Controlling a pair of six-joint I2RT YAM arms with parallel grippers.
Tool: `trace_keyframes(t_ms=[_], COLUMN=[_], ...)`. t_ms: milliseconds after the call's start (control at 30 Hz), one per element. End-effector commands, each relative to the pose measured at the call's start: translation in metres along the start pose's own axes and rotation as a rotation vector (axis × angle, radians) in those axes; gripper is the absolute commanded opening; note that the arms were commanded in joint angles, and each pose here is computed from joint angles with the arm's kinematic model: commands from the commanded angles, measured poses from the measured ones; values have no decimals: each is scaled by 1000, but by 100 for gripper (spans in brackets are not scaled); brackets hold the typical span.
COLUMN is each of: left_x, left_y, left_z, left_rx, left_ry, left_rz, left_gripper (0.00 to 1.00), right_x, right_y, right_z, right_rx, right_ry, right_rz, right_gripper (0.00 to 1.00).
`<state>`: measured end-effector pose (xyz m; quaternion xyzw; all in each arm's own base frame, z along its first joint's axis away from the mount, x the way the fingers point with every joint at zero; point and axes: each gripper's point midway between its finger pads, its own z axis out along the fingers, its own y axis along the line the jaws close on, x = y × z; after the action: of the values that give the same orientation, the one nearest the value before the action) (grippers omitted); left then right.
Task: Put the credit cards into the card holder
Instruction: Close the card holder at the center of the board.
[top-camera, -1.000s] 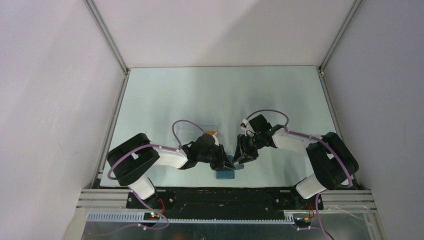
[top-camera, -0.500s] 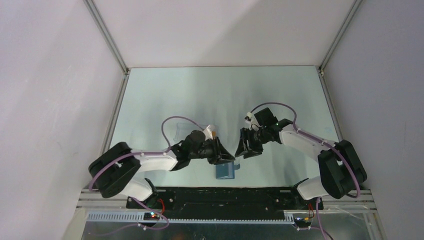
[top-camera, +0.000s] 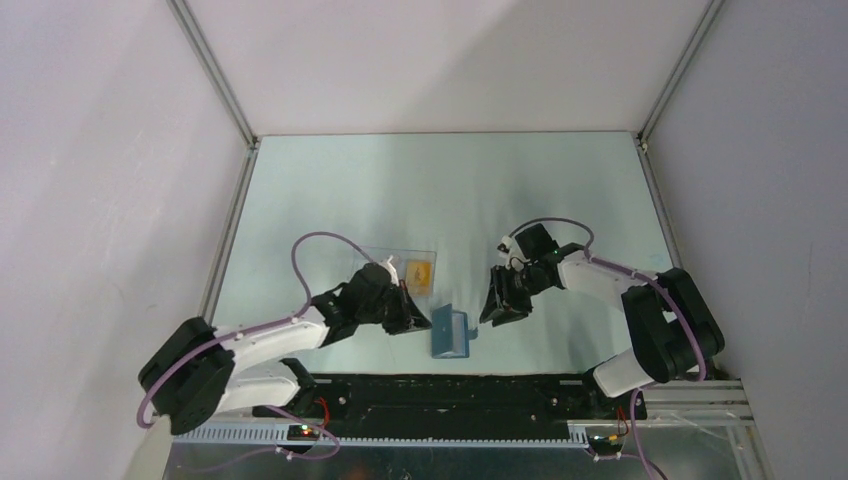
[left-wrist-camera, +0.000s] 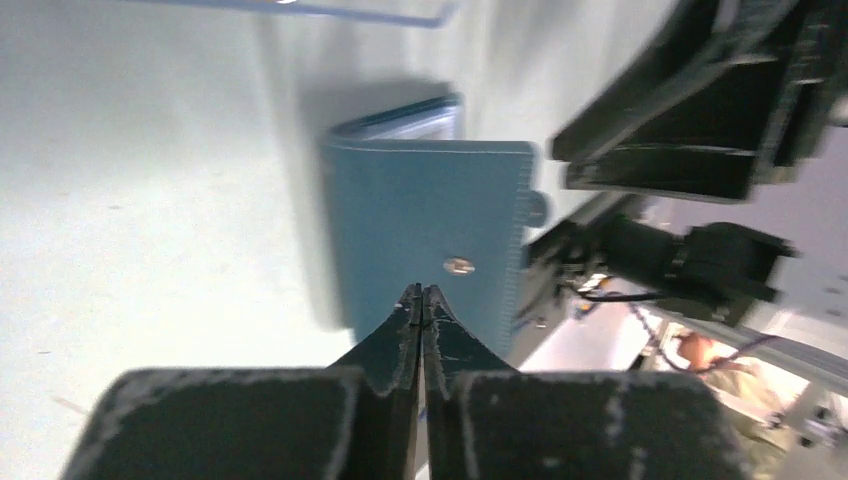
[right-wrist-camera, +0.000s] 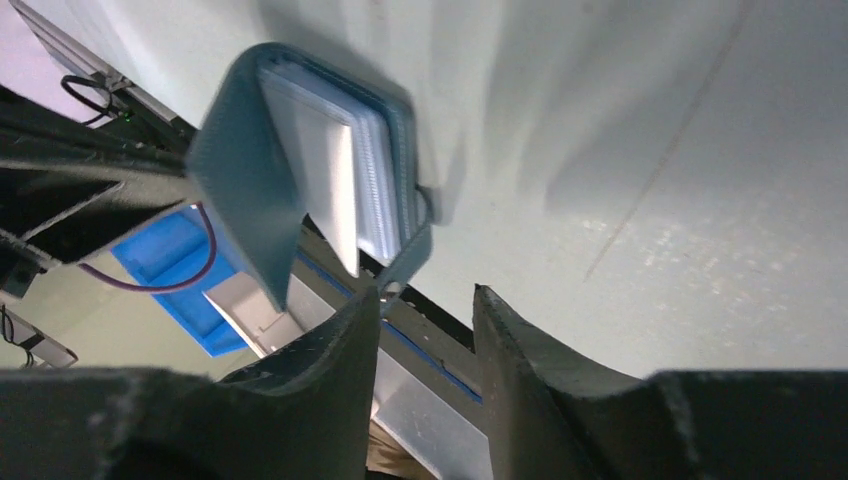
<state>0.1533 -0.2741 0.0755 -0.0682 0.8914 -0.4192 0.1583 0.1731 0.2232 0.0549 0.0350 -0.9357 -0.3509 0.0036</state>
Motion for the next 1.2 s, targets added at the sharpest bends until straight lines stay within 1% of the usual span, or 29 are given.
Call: trace_keyframes(t_ms=[0,33,100,133,167,333,400,467,500,600,733,900,1167], left_x=[10,13,13,13,12,13,16,17,17,18,26,36,41], left_y=[34,37,35,28,24,9,6,4,2,3,15,27,30], left_z=[5,9,16,19,24,37,39,38,37,37,45,56,61], left_rx=[-168,-185,-192,-180,-176,-156,-153,-147,-142,-143,-181,-234,-291], left_ry=[80,101,120,123,128,147,153,151,147,146,183,225,237], left_rz=[71,72,86,101,105,122,125,125,126,127,130,122,118], left_gripper=[1,0,0,0,0,0,0,0,0,0,0,0,0], right_x=[1,0,2,4,5,14,17,19,14,22,25,23,20], right_y=[-13,-15,-21,-25,-28,-43,-43,-43,-41,-39,-38,-37,-21], right_z=[2,2,4,6,7,18,22,25,27,32,41,50,50], right_rx=[-6,-2,16,27,36,65,56,54,42,40,36,29,-16], right_ry=[-5,-9,-3,5,9,52,69,82,65,100,122,120,107], right_rz=[40,48,61,69,76,108,110,109,91,102,105,97,59], right_gripper=[41,40,34,33,29,21,19,19,19,19,19,19,18])
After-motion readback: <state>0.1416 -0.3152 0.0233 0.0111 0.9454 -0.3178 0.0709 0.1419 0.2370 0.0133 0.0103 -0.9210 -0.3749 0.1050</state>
